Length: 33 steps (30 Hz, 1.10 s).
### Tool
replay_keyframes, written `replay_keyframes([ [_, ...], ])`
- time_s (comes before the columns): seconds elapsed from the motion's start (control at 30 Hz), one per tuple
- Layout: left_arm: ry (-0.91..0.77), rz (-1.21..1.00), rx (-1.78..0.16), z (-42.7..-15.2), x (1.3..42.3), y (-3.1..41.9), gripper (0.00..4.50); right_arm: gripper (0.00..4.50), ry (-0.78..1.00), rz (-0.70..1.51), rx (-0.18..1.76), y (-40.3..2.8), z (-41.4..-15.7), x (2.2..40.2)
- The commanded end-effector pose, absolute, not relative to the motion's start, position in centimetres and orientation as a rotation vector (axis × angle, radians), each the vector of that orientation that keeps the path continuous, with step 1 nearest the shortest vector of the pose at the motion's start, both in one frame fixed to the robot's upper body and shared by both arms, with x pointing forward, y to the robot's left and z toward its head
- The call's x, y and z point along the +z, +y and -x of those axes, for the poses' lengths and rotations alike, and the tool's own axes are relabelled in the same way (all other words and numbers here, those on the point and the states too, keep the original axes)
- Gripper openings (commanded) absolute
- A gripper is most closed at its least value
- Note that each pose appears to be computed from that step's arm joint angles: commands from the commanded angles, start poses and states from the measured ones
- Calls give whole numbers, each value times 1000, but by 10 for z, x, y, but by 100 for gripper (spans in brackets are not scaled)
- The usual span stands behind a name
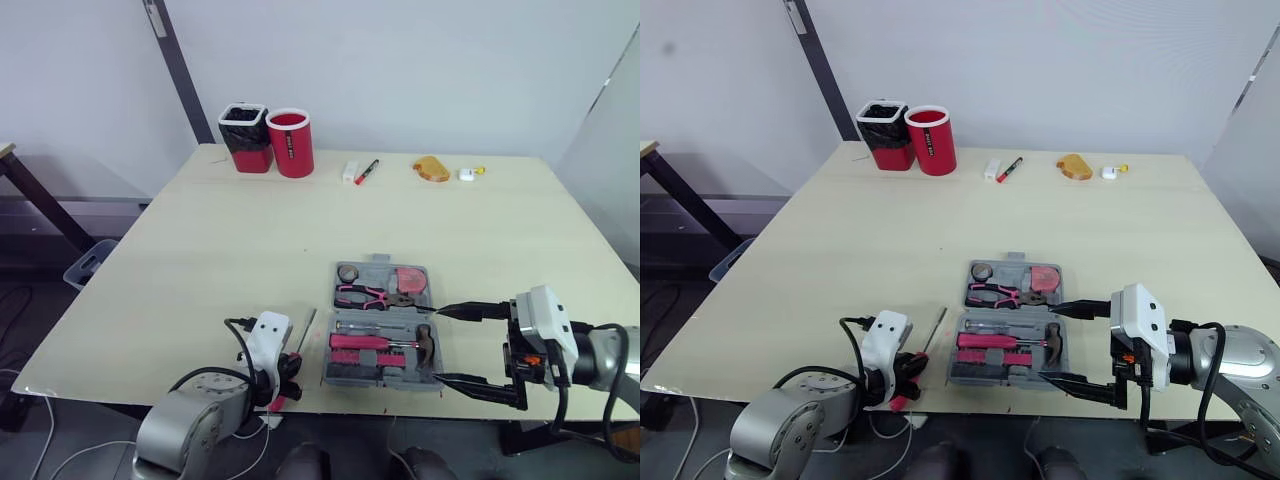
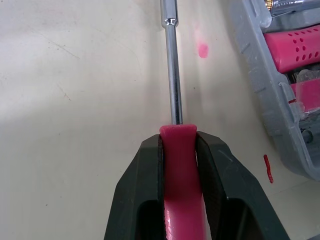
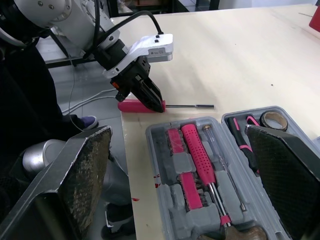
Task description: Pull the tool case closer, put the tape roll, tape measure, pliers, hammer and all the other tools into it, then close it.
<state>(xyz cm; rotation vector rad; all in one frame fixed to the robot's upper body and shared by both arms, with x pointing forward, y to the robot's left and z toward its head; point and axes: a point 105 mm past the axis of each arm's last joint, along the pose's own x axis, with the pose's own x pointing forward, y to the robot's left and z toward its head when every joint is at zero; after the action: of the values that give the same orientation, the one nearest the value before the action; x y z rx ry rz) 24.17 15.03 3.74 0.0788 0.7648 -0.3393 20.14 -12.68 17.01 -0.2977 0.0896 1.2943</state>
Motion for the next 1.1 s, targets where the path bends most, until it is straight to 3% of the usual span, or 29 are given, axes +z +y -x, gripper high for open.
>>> replay_keyframes([
  [0.03,791,-59,-352,-240,29,154,45,450,50,324,1296,-125,-199,179],
  [0.27,678,-22,-458,-249,50,164,45,450,43,319,1289,-124,-201,178],
  [0.5,542,-36,-795,-254,105,173,41,450,27,316,1271,-123,-204,177],
  [0.6,557,-135,-1050,-251,131,162,41,450,24,320,1264,-124,-202,176],
  [0.77,580,-357,-1276,-250,146,145,41,450,50,353,1242,-135,-194,176],
  [1.1,692,-654,-1411,-246,137,93,41,450,133,393,1142,-164,-180,174],
])
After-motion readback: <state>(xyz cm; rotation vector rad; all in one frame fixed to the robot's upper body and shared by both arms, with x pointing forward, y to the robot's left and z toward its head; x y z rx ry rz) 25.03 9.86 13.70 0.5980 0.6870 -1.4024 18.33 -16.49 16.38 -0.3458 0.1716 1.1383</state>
